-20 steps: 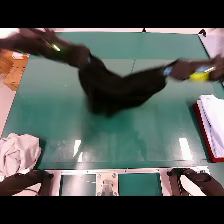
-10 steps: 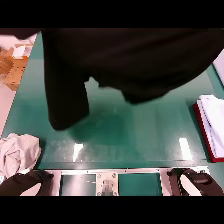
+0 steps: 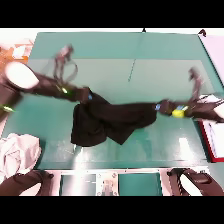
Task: Fold the shirts.
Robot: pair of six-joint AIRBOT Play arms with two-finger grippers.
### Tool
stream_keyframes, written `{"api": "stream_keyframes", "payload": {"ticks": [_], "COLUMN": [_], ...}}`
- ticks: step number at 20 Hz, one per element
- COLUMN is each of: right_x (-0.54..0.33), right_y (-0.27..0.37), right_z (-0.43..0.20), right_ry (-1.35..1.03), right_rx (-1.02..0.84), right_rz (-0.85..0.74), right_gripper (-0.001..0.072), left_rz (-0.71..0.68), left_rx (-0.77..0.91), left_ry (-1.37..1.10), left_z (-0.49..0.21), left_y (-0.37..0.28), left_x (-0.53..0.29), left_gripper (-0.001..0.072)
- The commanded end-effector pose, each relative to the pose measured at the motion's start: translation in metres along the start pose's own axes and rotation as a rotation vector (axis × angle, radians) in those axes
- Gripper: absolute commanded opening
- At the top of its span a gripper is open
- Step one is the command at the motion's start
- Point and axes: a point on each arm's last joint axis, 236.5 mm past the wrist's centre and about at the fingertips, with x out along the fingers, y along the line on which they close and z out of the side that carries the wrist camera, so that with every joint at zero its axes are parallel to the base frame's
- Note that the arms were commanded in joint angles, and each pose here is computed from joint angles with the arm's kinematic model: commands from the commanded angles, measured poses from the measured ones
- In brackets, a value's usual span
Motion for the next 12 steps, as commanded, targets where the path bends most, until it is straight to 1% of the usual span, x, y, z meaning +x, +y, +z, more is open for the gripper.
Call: {"api": "stream_keyframes", "payload": {"ticks": [1,3,5,8,9,10,12], "right_x": [0.056,0.061,0.056,0.034,0.029,0.025,0.024], "right_y": [-0.092,-0.105,-0.112,-0.118,-0.119,-0.119,-0.119], "right_z": [-0.056,-0.049,-0.023,0.022,0.033,0.042,0.045], "right_ry": [0.032,0.047,0.017,-0.061,-0.083,-0.098,-0.103], "right_rx": [0.176,0.188,0.183,0.182,0.172,0.158,0.156], "right_rz": [-0.153,-0.175,-0.181,-0.183,-0.184,-0.186,-0.186], "right_gripper": [0.0016,0.0016,0.0016,0.0017,0.0017,0.0017,0.0017], "left_rz": [0.059,0.065,0.08,0.083,0.08,0.073,0.078], "left_rx": [-0.18,-0.163,-0.169,-0.276,-0.334,-0.378,-0.419], "left_ry": [0.014,0.058,0.113,0.237,0.294,0.353,0.427], "left_z": [-0.048,-0.049,-0.041,-0.05,-0.063,-0.079,-0.112], "left_y": [0.061,0.063,0.07,0.074,0.072,0.067,0.058], "left_x": [0.063,0.054,0.024,-0.02,-0.024,-0.024,-0.012], "left_gripper": [0.0528,0.0529,0.053,0.0531,0.0593,0.0619,0.0618]}}
